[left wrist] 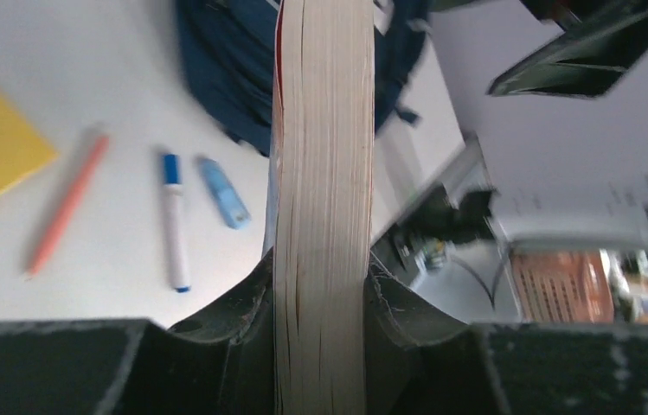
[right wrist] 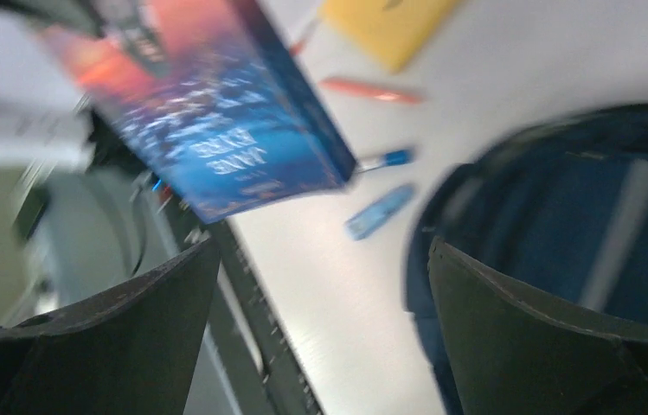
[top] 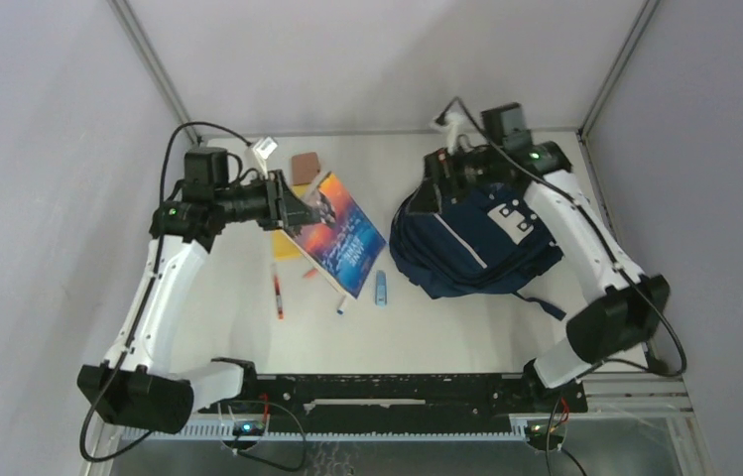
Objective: Pack the student bag
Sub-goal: Pick up the book from the center of the board, then place the book in the student bag.
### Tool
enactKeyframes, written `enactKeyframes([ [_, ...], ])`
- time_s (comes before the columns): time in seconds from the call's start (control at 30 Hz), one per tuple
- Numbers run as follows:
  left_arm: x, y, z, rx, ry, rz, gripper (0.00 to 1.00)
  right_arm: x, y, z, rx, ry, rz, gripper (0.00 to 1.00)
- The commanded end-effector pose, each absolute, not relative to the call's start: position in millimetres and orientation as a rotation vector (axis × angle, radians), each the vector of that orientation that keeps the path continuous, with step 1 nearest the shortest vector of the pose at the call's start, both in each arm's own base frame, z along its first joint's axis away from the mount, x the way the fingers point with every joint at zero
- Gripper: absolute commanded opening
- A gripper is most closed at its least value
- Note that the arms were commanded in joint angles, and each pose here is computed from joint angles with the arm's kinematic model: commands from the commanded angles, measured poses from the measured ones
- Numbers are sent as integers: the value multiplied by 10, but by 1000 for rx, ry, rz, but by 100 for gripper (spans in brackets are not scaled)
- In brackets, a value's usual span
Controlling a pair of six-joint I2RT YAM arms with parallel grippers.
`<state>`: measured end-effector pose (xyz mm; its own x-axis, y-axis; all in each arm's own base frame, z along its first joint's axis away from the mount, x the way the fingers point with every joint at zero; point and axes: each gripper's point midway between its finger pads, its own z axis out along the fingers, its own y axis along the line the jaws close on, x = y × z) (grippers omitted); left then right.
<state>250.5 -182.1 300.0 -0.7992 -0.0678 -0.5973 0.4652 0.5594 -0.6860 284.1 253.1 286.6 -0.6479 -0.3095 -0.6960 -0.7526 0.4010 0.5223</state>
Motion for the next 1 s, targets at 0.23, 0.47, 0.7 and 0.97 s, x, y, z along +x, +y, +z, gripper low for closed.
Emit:
enactKeyframes([
  [0.23,3011,-1241,3516,-293,1840,-900,0,3568,1852,2393,-443,2146,330,98],
  [0.47,2981,-1235,3607,-298,1749,-932,0,3639,2258,1856,-557,2224,378,72],
  [0.7,2980,-1252,3416,-319,1796,-940,0,3588,2447,1415,-633,2317,377,53],
  [0.97,2987,-1261,3399,-323,1797,-947,0,3460,2382,1018,-667,2448,334,47],
])
